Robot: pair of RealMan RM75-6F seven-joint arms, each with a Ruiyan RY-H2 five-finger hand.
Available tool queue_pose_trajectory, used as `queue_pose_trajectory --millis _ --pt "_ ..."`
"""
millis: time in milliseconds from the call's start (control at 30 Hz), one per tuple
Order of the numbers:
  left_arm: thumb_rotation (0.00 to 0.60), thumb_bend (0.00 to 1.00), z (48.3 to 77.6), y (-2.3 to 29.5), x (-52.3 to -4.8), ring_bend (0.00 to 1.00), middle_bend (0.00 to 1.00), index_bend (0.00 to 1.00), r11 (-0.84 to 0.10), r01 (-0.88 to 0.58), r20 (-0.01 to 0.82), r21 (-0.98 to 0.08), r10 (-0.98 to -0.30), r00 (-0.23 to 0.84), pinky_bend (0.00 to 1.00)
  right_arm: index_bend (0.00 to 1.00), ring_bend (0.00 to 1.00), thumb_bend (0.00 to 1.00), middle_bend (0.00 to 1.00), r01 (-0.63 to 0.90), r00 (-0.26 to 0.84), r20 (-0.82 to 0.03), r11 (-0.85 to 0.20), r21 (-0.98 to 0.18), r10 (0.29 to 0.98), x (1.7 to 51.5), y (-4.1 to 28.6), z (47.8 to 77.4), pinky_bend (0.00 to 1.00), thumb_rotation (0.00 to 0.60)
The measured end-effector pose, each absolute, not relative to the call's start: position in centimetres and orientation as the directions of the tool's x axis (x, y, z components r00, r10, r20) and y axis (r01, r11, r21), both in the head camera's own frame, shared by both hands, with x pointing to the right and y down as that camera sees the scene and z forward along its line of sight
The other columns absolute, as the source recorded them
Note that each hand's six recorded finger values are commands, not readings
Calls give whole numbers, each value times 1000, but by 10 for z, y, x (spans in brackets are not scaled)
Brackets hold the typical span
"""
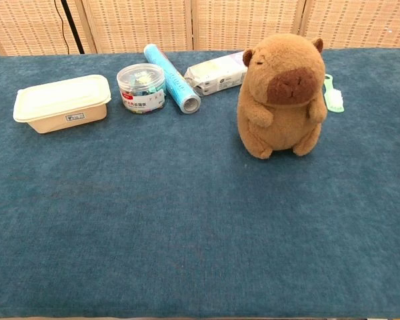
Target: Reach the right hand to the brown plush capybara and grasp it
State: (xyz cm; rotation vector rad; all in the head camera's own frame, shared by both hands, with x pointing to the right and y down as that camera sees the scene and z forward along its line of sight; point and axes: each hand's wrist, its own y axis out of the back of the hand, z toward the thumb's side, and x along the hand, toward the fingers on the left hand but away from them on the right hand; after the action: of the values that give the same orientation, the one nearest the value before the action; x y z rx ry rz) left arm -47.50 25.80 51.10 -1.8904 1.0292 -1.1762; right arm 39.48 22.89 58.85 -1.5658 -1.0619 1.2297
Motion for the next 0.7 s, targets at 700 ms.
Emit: queue_pose_trajectory --millis 700 --pt "600 0 505 256 -483 0 0 0 -444 -308 372 -842 -889 266 0 220 0 0 0 239 218 -177 -228 -944 960 350 198 601 0 600"
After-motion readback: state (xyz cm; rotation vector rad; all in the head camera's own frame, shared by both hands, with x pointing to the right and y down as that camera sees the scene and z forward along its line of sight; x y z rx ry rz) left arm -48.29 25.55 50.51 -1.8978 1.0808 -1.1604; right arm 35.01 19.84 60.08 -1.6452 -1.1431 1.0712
